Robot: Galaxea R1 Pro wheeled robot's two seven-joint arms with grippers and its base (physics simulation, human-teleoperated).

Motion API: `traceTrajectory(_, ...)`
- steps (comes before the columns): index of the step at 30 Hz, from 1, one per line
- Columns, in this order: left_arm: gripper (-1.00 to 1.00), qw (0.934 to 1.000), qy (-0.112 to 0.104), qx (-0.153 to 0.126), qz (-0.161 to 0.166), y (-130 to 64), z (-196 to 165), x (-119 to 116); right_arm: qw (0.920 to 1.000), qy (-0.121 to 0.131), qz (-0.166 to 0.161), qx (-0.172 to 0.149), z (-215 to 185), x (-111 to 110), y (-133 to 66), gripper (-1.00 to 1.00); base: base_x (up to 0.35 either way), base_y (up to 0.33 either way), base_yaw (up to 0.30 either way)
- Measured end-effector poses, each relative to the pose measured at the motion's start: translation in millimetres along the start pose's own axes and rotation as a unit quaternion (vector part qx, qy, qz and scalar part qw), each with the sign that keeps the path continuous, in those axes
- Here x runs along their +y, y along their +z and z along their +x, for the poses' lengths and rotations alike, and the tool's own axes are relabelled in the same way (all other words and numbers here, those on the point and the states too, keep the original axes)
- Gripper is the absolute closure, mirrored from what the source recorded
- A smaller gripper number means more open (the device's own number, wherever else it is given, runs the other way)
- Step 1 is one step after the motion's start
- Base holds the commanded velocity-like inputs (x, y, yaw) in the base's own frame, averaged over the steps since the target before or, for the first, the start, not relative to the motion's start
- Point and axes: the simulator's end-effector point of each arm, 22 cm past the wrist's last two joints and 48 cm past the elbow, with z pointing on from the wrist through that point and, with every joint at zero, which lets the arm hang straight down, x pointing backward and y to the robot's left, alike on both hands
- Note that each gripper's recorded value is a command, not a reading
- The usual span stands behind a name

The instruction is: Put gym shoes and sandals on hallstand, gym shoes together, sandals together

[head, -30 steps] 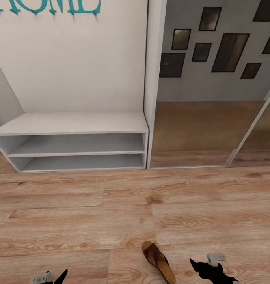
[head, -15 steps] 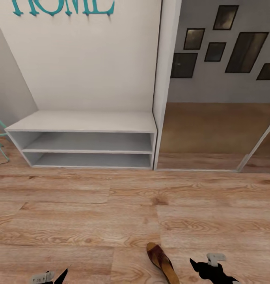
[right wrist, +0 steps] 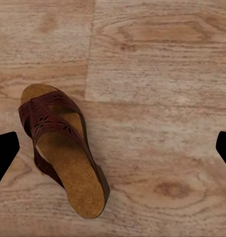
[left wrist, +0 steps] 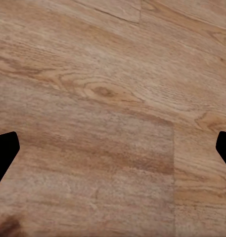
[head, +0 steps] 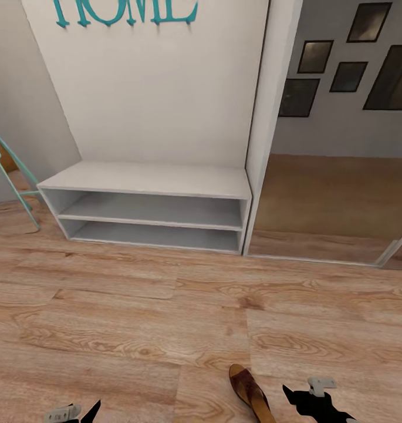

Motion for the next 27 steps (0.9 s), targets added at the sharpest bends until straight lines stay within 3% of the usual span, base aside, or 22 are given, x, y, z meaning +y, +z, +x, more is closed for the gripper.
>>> traceTrajectory(15,-1.0,1.0,0.002,-0.005,0.004,1.0,-5,-1,1.0,-0.005,-0.002,-0.001,-2,1,0.4,-1.0,0.0,0.0,0.003)
traceTrajectory(20,-1.0,1.0,0.004,-0.007,0.004,2.3,-12,2,0.9996,-0.027,-0.012,0.0,-4,7,1.9,-1.0,0.0,0.0,0.0)
traceTrajectory(21,-1.0,0.9996,0.012,-0.022,0.01,9.6,-35,1,0.9981,-0.054,-0.021,-0.018,-25,12,5.5,-1.0,0.0,0.0,0.0)
traceTrajectory(23,-1.0,0.9989,0.011,-0.035,0.028,30.5,-81,-10,0.996,-0.074,-0.027,-0.041,-50,16,8.3,-1.0,0.0,0.0,0.0)
traceTrajectory(26,-1.0,0.9983,0.006,-0.04,0.042,45.9,-114,-22,0.9955,-0.078,-0.028,-0.047,-56,16,8.5,-1.0,0.0,0.0,0.0)
traceTrajectory(27,-1.0,0.9976,0.005,-0.045,0.052,57.2,-143,-32,0.9951,-0.08,-0.028,-0.05,-59,16,8.6,-1.0,0.0,0.0,0.0)
